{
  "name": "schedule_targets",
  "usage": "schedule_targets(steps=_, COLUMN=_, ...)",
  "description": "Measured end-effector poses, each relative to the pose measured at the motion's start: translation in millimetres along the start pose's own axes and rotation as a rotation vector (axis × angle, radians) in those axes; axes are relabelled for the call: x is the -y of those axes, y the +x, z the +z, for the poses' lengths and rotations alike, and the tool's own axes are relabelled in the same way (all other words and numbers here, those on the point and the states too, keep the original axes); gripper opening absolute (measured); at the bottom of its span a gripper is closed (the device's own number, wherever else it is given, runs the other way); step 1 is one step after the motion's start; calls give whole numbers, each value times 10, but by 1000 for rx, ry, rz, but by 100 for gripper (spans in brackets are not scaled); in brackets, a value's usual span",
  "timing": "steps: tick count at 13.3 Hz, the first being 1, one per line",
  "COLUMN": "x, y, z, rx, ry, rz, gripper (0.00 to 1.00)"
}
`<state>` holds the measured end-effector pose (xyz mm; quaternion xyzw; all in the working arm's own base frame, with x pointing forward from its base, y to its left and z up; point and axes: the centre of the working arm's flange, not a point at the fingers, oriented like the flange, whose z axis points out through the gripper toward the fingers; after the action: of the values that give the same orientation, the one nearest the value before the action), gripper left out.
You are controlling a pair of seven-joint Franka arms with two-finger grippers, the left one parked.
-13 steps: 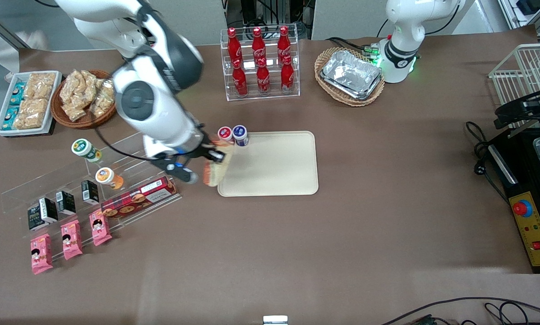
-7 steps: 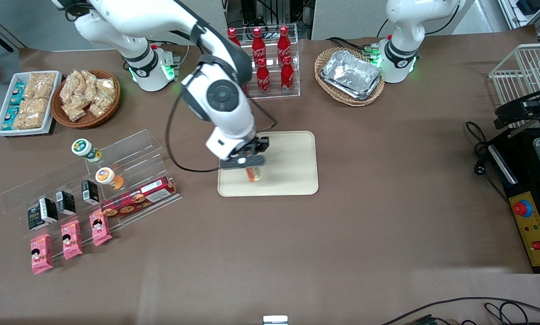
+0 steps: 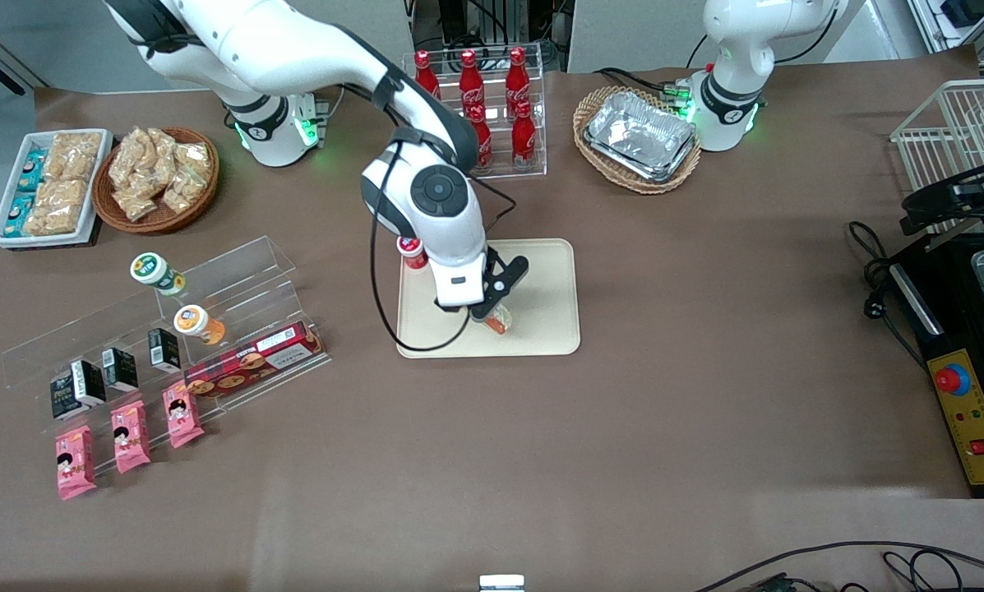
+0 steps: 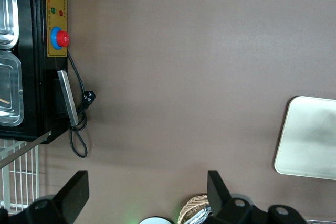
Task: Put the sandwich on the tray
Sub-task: 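Lower the sandwich onto the cream tray and open the right gripper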
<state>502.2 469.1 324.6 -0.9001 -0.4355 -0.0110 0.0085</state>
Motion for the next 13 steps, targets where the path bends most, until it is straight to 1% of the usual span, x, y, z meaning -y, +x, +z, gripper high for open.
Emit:
schedule_targets(steps=1, x=-15, y=20, z=132, rx=-2, ry=-27, rz=-61, gripper=39)
schedule_targets(steps=2, x=-14, y=42, z=264, rx=-9, ry=-41, rz=-98, gripper=39)
schedule_targets(steps=6, x=144, y=109, z=661, rx=-29, ry=-62, rz=-202, gripper=40)
schedule_targets(steps=9, x=218, y=113, z=757, rx=-23, ry=-64, rz=-248, gripper=41)
schedule_targets(steps=11, x=268, y=120, z=821, rx=-25, ry=-61, rz=-263, gripper=43)
schedule_targets(steps=12, x=277, y=121, z=861, rx=-26, ry=-58, rz=-265, gripper=47)
schedule_targets(steps=13, x=277, y=121, z=895, rx=-27, ry=-56, rz=-265, gripper=48)
